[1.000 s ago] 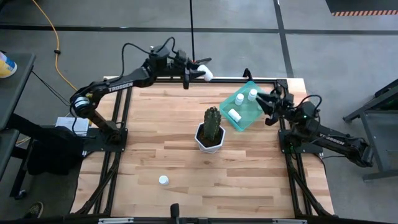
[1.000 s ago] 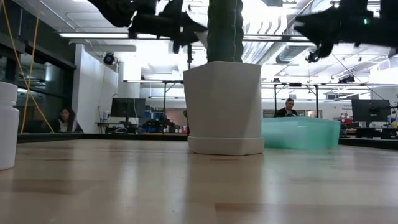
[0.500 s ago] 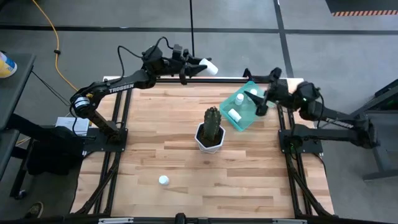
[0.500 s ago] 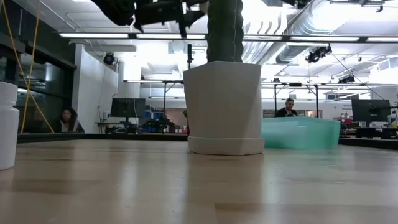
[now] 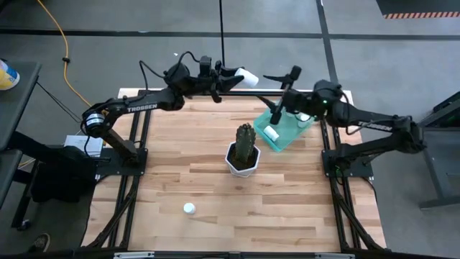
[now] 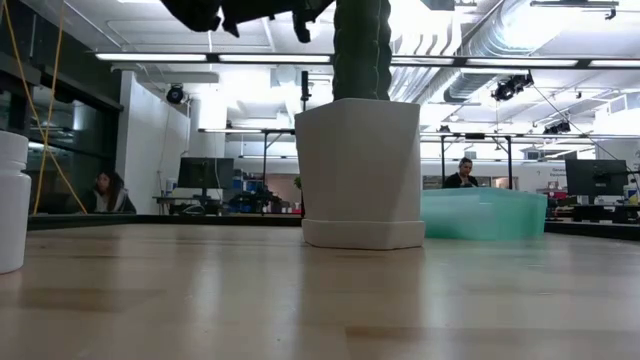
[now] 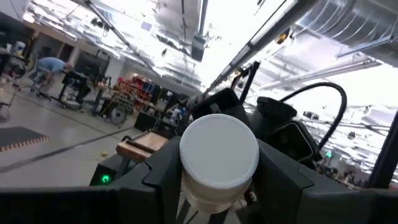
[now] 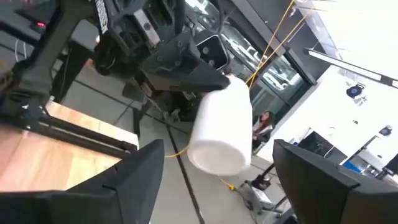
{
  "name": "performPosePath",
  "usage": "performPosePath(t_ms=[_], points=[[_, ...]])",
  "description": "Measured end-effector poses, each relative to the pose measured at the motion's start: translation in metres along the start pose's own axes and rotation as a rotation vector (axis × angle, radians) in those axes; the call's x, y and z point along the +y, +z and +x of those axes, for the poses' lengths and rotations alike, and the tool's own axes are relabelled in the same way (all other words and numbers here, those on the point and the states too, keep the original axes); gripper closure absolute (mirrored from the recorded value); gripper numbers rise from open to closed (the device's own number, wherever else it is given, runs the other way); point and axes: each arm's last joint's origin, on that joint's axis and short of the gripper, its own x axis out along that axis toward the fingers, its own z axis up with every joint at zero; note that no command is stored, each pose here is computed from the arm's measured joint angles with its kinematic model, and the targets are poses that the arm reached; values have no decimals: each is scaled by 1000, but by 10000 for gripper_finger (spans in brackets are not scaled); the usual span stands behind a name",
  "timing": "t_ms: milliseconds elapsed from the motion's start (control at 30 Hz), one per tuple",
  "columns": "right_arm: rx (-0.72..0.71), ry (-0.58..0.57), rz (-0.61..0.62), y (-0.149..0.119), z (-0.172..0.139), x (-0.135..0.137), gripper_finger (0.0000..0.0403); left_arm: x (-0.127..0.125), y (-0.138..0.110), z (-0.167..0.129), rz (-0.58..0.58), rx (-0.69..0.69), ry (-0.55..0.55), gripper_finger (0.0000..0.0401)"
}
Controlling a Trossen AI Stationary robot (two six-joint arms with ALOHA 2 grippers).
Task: Pick and place pill bottles into a basket
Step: Put the white medicine bottle into the blue bin
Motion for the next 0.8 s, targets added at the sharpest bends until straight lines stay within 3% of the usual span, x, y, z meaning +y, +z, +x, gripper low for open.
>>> performPosePath(t_ms=[233, 800], points=[[30, -29, -63, 7, 17, 1, 112, -3, 0, 1, -19, -43, 35, 204], [13, -47, -52, 8, 19, 1, 112, -20, -9, 7, -44, -78, 79, 204]])
